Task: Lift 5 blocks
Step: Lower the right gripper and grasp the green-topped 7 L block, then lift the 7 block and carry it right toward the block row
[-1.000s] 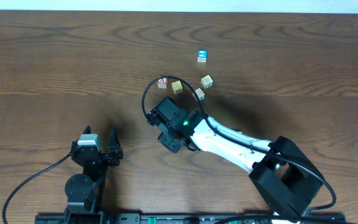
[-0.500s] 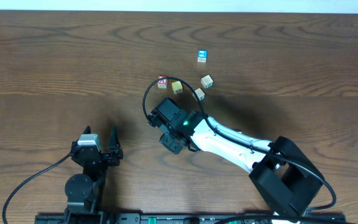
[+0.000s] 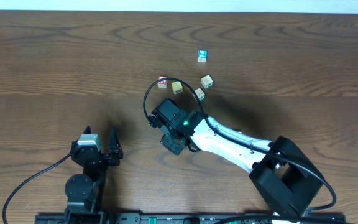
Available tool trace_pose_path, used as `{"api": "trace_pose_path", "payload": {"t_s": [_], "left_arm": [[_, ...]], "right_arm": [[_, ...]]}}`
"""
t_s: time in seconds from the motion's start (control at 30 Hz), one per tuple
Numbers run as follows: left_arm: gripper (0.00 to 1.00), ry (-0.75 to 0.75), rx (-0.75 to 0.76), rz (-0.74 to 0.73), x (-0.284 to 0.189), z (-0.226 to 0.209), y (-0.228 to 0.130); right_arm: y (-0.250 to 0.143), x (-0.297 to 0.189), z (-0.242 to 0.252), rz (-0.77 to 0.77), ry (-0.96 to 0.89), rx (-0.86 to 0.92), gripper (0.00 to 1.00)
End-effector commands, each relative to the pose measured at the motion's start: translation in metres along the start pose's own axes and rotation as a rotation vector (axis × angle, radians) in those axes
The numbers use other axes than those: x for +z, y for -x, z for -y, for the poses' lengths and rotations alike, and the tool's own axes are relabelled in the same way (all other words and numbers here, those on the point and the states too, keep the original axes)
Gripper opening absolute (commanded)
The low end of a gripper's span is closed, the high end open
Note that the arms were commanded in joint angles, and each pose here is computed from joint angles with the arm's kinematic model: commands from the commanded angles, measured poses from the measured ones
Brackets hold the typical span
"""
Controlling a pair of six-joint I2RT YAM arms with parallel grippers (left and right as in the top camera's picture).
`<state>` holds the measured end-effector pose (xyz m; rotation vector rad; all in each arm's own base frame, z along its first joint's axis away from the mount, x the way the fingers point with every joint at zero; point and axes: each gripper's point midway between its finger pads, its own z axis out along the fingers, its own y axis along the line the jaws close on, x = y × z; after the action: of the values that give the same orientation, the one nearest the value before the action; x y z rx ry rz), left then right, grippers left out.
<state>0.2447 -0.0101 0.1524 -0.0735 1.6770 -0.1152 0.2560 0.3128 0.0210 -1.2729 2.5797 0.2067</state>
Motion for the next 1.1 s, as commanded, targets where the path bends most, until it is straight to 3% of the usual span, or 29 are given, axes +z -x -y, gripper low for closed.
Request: {"api": "trace_pose_path", "payload": {"t_s": [0.0,0.33,0.63,0.9,1.07], "left_arm": [[0.71,0.03,-0.007,-0.048,0.001,-0.006,-0.016],[0.71,0.03,-0.007,-0.048,0.001,-0.006,-0.016],[0.71,0.03,-0.007,-0.048,0.001,-0.006,-0.016],[0.71,0.03,-0.007,-0.048,0.001,-0.006,-0.016],[0.71,0.03,-0.007,-0.048,0.001,-0.006,-0.016]], "right_arm": [[0.003,0.001,-0.004,0.004,0.005,0.006,0.27],[0.003,0.001,-0.006,0.004,0.006,0.014,0.38],[0.001,0.011,-0.01,-0.01,-0.011,-0.005,0.38],[-0.005,0.025,-0.003,-0.04,-0.053,0.008,0.27],[-0.003,0.024,-0.001,-0.035,-0.064,0.007,0.34]]}}
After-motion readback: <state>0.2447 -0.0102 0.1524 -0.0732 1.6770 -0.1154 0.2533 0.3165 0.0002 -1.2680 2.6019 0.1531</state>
